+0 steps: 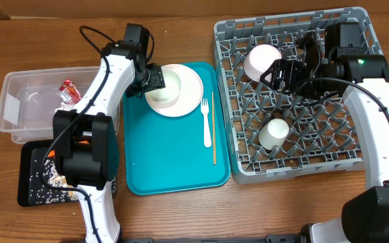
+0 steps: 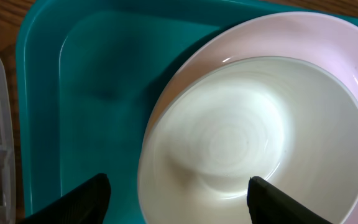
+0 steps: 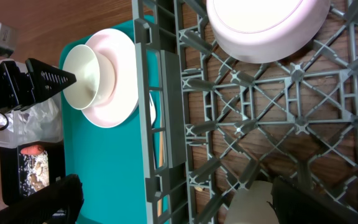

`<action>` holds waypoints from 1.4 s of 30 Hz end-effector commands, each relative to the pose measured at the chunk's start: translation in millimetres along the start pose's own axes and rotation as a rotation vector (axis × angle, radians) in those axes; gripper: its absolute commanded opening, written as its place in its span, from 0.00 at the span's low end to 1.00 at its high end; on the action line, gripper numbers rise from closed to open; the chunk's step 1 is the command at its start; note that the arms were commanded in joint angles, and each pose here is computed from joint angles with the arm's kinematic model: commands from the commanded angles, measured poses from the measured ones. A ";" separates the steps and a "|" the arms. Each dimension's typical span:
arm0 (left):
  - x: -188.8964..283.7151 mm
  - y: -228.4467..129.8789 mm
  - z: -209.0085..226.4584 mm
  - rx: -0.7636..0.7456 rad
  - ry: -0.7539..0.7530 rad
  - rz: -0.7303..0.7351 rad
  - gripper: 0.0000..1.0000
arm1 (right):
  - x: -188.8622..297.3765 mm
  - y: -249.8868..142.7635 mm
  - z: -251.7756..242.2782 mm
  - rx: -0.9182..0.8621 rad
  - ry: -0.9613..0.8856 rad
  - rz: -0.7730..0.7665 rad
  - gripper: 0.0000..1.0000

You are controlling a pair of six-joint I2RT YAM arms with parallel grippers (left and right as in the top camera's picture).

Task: Sort waste into correct bins and load items into the dishwasher
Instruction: 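Lower the left gripper and grasp the white bowl rim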

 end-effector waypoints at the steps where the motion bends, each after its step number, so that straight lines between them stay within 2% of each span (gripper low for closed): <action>1: -4.4 0.3 -3.0 -0.003 0.000 0.004 0.75 | 2.1 1.9 1.7 0.004 0.013 -0.010 1.00; 2: -4.7 0.1 -3.2 -0.003 0.000 0.004 0.77 | 2.1 1.9 1.7 0.004 0.013 -0.010 1.00; 3: -4.8 0.1 -3.2 -0.003 0.001 0.003 0.86 | 2.1 1.9 1.7 0.004 0.013 -0.010 1.00; 4: -5.3 -0.1 -3.0 -0.003 0.001 0.004 1.00 | 2.1 1.8 1.7 0.004 0.013 -0.010 1.00; 10: -5.6 3.1 -4.6 -0.004 -0.009 -0.016 1.00 | 2.1 1.9 1.7 0.004 0.013 -0.010 1.00; 13: -7.0 2.4 -4.1 -0.004 -0.007 -0.013 0.89 | 2.1 1.9 1.7 0.004 0.013 -0.010 1.00; 18: -12.7 -0.5 2.0 -0.003 0.039 -0.019 0.80 | 2.0 1.8 1.9 0.004 0.013 -0.010 1.00; 21: -17.8 -3.7 5.2 -0.004 0.057 -0.016 0.68 | 2.1 1.8 1.7 0.004 0.013 -0.010 1.00; 28: -21.7 -4.2 6.9 -0.007 0.066 -0.026 0.52 | 2.0 1.8 1.9 0.004 0.013 -0.010 1.00; 30: -21.7 -4.1 7.1 -0.049 0.069 -0.026 0.42 | 2.1 1.9 1.7 0.004 0.013 -0.010 1.00; 42: -21.8 -4.6 6.2 -0.084 0.059 -0.020 0.38 | 2.1 1.9 1.7 0.004 0.013 -0.010 1.00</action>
Point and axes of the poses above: each gripper's point midway between its finger pads, its own x axis back along the fingers, its own z axis along the line the jaws close on, y = z × x, the point moved 8 cm from there along x, back along the fingers, and after that the axes turned 1 degree about x, right-handed, at the moved point
